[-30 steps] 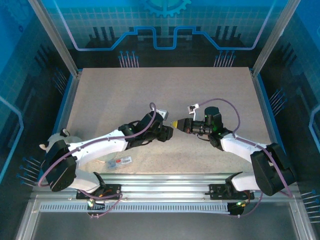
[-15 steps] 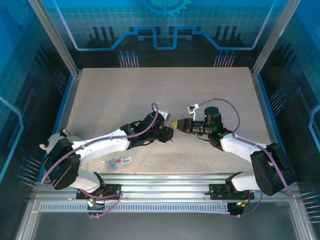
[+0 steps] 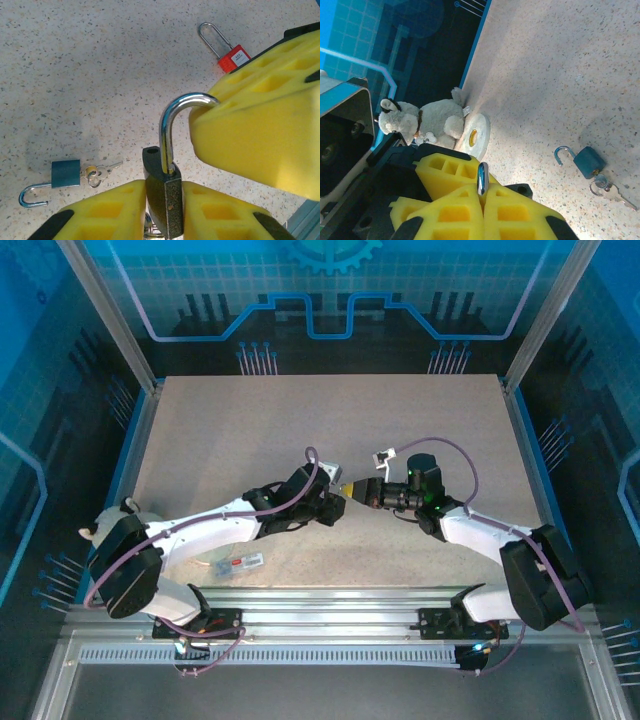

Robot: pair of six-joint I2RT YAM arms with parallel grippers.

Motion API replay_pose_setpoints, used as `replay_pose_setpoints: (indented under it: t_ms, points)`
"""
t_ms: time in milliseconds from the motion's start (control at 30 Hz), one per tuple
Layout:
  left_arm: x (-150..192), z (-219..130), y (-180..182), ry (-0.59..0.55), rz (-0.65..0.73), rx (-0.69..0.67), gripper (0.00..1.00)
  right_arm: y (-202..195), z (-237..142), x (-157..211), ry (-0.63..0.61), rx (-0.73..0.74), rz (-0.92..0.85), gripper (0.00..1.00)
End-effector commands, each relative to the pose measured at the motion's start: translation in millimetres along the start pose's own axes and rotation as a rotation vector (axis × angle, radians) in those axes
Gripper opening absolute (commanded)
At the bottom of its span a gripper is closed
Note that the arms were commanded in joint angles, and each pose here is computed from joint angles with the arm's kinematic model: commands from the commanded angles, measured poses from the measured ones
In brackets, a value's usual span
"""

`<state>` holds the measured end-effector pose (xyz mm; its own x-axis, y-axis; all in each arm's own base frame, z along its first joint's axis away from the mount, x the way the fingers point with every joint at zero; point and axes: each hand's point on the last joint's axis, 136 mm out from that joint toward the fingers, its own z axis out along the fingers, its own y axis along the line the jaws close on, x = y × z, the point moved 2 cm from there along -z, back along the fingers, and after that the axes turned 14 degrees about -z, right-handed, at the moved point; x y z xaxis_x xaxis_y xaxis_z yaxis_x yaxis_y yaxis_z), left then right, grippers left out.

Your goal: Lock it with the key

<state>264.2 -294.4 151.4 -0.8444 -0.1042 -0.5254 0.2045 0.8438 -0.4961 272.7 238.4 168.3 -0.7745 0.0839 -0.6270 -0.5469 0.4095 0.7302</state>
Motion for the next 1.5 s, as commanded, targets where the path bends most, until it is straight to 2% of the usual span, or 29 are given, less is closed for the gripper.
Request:
replay_pose_setpoints:
  t_ms: [0, 367, 633, 900, 1233, 1467]
  points:
    - [-5, 0, -8, -0.011, 0.012, 0.023, 0.2, 18, 4, -9, -0.002, -0.066, -0.053, 0.0]
    - [1, -2, -11, -0.001, 0.023, 0.068, 0.0, 19, 4, -9, -0.003, -0.07, -0.055, 0.0]
    - [6, -8, -15, 0.016, 0.017, 0.167, 0.0, 20, 3, -9, -0.007, -0.071, -0.063, 0.0]
    - [1, -27, -14, 0.024, -0.077, 0.364, 0.0, 20, 1, -11, -0.019, -0.06, -0.075, 0.0]
    - [12, -44, -38, 0.094, -0.04, 0.559, 0.0, 21, -1, -12, -0.035, -0.057, -0.094, 0.0]
    - [15, -54, -44, 0.094, -0.027, 0.641, 0.0, 21, -1, -12, -0.042, -0.059, -0.098, 0.08]
